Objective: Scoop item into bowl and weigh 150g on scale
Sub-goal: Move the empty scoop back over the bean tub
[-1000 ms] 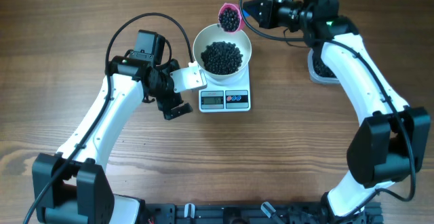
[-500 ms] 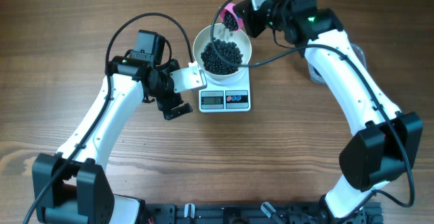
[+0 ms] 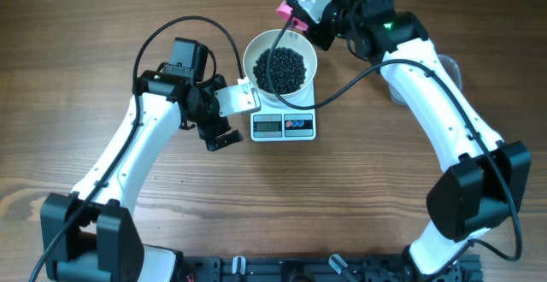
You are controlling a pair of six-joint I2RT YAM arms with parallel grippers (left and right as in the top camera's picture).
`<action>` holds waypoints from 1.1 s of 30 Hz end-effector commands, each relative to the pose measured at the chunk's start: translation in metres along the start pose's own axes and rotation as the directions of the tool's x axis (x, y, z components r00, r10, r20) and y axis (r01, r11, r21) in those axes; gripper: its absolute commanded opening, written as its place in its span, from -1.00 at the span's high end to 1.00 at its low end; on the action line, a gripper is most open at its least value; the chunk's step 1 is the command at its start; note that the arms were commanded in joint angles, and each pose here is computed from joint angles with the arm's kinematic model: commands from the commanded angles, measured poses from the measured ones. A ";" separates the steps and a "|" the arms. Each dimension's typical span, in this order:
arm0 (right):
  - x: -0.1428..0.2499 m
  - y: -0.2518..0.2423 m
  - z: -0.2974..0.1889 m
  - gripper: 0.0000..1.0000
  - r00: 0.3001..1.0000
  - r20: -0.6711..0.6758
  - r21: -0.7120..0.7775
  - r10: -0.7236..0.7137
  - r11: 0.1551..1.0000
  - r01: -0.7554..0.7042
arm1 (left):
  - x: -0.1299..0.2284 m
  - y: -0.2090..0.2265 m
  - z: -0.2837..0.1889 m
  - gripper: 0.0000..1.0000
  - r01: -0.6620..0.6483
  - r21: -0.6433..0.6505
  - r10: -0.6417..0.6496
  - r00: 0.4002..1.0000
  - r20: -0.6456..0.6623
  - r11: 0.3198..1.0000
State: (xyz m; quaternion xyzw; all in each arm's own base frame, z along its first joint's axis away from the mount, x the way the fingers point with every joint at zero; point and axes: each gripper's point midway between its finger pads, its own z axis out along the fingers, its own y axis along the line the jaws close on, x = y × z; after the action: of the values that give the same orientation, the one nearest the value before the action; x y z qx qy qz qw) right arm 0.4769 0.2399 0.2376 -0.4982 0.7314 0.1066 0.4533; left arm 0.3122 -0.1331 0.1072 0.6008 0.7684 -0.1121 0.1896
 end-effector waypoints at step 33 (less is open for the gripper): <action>0.082 -0.082 -0.110 0.91 0.473 0.026 0.039 0.881 0.472 -0.881 | -0.006 0.000 -0.002 -1.00 -0.028 -0.001 0.028 0.999 0.016 1.000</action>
State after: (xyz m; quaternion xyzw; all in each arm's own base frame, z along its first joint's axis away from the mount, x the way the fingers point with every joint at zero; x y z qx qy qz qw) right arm 0.4833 0.1163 0.2170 -0.0671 0.9042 0.2803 0.3151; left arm 0.3122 -0.1331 0.1072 0.6008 0.7684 -0.1121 0.1896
